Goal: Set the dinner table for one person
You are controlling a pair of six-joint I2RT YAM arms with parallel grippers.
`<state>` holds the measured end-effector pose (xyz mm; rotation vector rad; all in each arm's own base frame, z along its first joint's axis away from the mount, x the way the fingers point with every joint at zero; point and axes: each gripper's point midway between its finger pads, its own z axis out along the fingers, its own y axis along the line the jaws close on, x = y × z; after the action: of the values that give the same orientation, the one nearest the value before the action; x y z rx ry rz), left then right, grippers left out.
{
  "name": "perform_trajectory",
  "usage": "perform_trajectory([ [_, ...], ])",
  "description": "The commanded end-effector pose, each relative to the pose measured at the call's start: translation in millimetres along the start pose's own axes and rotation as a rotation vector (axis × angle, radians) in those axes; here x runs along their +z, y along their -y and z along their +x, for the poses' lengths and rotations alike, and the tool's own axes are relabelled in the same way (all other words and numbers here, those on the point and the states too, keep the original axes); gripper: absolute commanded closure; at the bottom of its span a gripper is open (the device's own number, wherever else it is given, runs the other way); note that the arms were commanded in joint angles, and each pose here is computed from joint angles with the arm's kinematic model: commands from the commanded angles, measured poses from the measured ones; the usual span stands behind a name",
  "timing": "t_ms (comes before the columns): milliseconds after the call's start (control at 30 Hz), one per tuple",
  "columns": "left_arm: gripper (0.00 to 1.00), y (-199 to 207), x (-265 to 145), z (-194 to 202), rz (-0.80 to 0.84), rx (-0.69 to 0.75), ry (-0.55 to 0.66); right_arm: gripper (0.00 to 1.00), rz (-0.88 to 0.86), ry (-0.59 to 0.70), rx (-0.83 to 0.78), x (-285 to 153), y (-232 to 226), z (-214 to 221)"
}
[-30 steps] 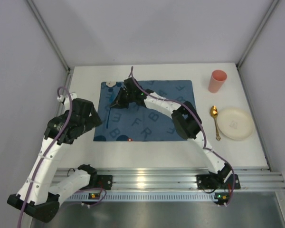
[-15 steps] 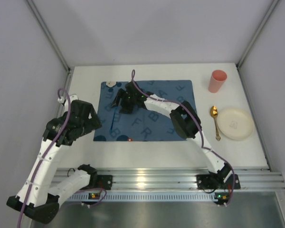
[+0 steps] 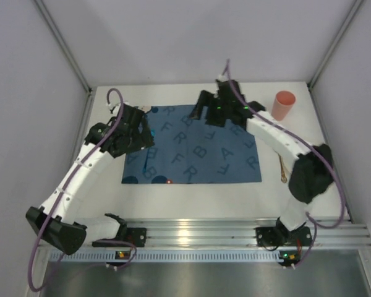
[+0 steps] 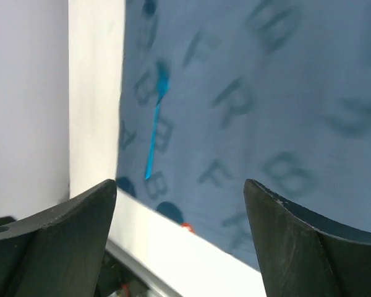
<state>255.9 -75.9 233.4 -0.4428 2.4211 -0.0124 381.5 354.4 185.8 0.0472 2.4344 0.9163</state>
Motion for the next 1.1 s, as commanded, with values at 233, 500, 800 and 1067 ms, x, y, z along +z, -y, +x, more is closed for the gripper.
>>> perform_trajectory([
  [233, 0.03, 115, 28, 4, 0.231, 0.115, -0.013, 0.17, 0.579, 0.065, 0.037, -146, 234, -30],
  [500, 0.03, 132, 42, 20, 0.289, 0.148, -0.051, 0.18, 0.78, 0.048, 0.09, -169, 299, -61],
  [800, 0.03, 128, 46, 27, 0.289, 0.159, -0.051, 0.18, 0.825, 0.155, 0.119, -197, 321, -116],
  [1067, 0.03, 123, 47, 35, 0.291, 0.16, -0.065, 0.2, 0.794, 0.553, 0.239, -251, 313, -190],
])
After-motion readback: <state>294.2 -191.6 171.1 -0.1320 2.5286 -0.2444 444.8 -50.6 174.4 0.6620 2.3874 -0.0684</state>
